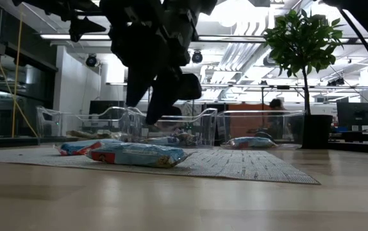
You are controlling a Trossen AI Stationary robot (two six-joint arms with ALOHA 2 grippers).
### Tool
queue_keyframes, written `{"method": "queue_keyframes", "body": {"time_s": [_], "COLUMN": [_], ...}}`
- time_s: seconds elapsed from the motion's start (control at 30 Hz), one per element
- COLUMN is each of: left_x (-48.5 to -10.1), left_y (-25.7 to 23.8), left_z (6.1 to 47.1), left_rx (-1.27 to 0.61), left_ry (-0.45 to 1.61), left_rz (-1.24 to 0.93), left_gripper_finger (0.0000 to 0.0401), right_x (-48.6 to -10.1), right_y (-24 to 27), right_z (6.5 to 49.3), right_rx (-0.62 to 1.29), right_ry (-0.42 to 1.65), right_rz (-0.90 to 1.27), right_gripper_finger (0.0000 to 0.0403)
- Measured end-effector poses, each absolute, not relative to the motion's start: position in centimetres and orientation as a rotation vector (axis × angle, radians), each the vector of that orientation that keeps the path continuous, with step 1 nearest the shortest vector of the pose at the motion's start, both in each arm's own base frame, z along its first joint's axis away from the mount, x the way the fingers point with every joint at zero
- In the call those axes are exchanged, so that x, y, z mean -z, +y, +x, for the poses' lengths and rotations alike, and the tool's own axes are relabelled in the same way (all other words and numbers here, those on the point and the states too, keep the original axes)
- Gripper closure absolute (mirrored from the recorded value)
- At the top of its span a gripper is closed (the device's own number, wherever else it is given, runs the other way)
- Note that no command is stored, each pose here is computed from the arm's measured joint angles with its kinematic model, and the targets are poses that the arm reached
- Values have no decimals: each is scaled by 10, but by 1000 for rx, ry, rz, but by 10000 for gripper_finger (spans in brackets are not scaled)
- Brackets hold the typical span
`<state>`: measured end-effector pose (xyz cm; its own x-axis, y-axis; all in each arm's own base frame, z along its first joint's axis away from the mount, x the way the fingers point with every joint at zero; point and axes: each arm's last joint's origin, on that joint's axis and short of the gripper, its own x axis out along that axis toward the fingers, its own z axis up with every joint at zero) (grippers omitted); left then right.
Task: Pick and place Granola Bars by type
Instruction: Put the red granola bar into the right transparent bin
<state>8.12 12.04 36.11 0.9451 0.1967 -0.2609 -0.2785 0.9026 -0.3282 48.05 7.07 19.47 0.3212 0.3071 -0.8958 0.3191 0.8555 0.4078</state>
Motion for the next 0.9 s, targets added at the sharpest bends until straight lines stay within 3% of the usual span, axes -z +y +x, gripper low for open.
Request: {"method": "queue_keyframes", "body": {"time_s": [0.4,0.9], "left_x": [-358,-358], "left_y": [119,118], "left_z": [81,81], "left_rx": [-236,-236], "left_ry": [240,242], "left_rz": [-431,-456], "left_gripper_finger": [168,168], "right_x": [-190,-167], "right_y": [99,112], "right_z": [476,480], "right_rx": [154,134], "right_ry": [1211,1242], "right_rz": [463,485], "right_gripper_finger": [210,210]}}
